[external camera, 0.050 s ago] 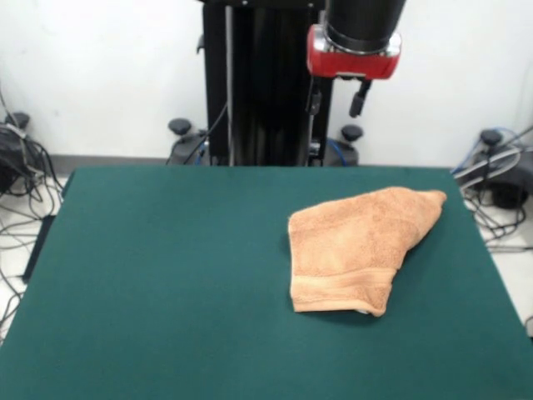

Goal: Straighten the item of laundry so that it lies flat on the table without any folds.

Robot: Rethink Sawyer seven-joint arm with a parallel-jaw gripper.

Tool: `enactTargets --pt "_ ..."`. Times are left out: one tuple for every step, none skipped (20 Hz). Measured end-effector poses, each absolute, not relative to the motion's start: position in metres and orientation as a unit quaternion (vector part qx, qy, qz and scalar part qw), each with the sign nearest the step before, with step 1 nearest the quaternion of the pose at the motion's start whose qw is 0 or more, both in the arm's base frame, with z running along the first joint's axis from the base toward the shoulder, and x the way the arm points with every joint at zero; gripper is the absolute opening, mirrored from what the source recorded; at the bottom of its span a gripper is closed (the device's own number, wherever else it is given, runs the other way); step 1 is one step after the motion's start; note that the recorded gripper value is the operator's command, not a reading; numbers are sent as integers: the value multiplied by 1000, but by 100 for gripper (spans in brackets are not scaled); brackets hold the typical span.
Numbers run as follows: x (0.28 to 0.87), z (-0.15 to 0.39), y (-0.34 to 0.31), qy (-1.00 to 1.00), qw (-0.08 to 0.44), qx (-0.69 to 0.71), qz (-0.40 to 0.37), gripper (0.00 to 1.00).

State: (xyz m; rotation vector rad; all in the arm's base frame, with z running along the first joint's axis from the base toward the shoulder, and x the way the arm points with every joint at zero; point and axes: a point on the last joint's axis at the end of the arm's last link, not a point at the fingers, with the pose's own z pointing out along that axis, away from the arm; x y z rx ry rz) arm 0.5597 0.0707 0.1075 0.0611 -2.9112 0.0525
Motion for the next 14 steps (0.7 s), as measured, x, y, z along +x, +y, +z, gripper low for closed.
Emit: enactTargets --pt "560 106 71 -993 115 21 18 100" --pt "559 103 70 -993 114 25 20 100" --pt "559 101 69 -993 112 28 23 100" --pt "559 100 69 -993 111 30 24 100" --pt "559 97 67 -993 109 34 28 100" --pt "559 96 66 -993 107 37 30 100" --pt "560 94 66 -993 106 39 31 100" --pt "562 91 64 -993 102 44 34 100" --pt "563 89 64 -993 101 47 34 100" --pt "563 88 64 -993 100 48 35 100" --pt "566 84 64 -993 99 52 35 100" --pt "567 82 64 -993 98 54 35 100" --pt "569 79 64 -993 97 56 35 100" --pt "572 75 65 -993 96 59 36 100"
